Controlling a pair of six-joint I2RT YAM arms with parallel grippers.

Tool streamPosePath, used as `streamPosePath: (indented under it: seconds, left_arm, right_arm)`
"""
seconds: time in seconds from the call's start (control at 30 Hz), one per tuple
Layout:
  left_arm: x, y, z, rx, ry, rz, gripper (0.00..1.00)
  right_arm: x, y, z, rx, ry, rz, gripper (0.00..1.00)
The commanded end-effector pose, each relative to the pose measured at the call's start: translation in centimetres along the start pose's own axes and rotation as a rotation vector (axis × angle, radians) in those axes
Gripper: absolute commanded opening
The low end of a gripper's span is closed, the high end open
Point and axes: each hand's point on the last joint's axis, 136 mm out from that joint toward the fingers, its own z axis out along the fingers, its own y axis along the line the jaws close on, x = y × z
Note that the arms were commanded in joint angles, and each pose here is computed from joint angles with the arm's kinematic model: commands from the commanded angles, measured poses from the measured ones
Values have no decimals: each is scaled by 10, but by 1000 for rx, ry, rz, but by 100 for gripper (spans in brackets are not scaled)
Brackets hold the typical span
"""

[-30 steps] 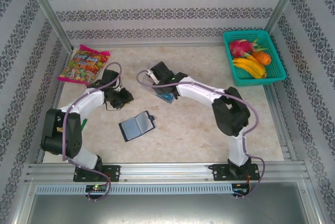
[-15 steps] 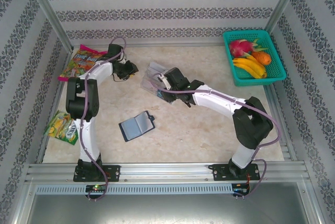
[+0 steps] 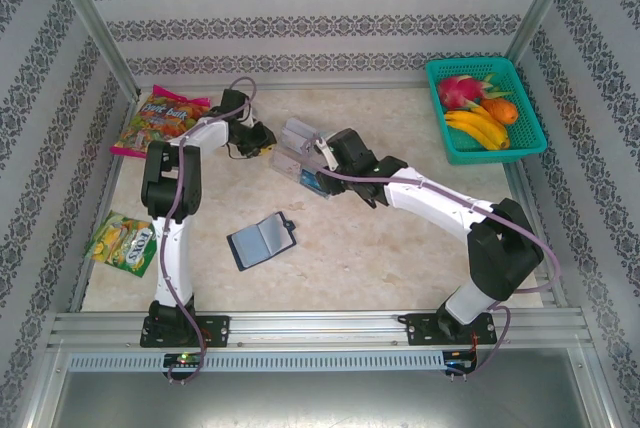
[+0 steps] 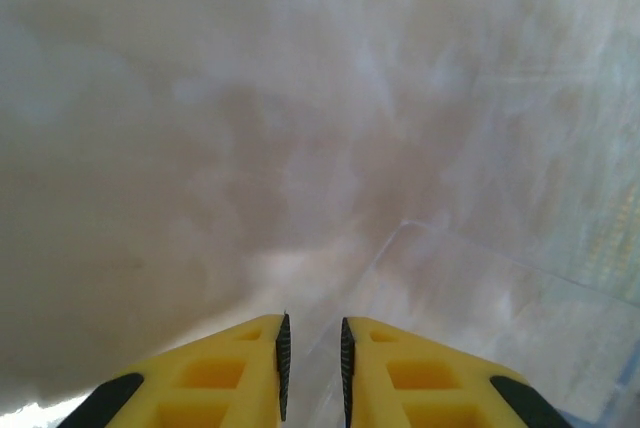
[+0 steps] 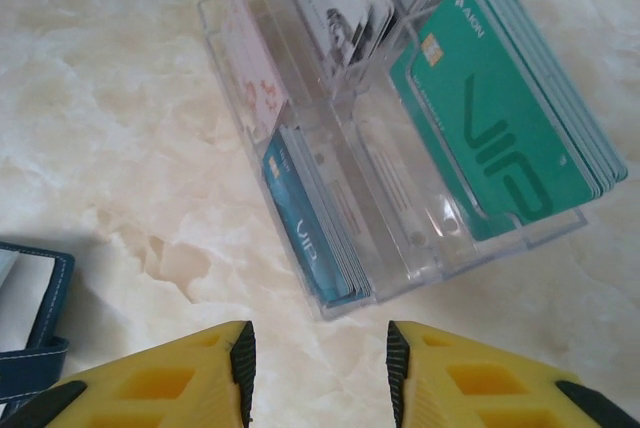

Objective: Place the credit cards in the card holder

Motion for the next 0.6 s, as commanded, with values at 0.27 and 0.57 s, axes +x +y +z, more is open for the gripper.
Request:
streamPosePath:
  seconds: [0.27,0.57]
  left_arm:
    - [35,-9,-14,15,20,23,24]
    - [50,-11,-13,30,26,19,24]
  right_arm:
    - [6,-12,37,57,79,-167,42]
    - [3,-6,62,189,117,-433,43]
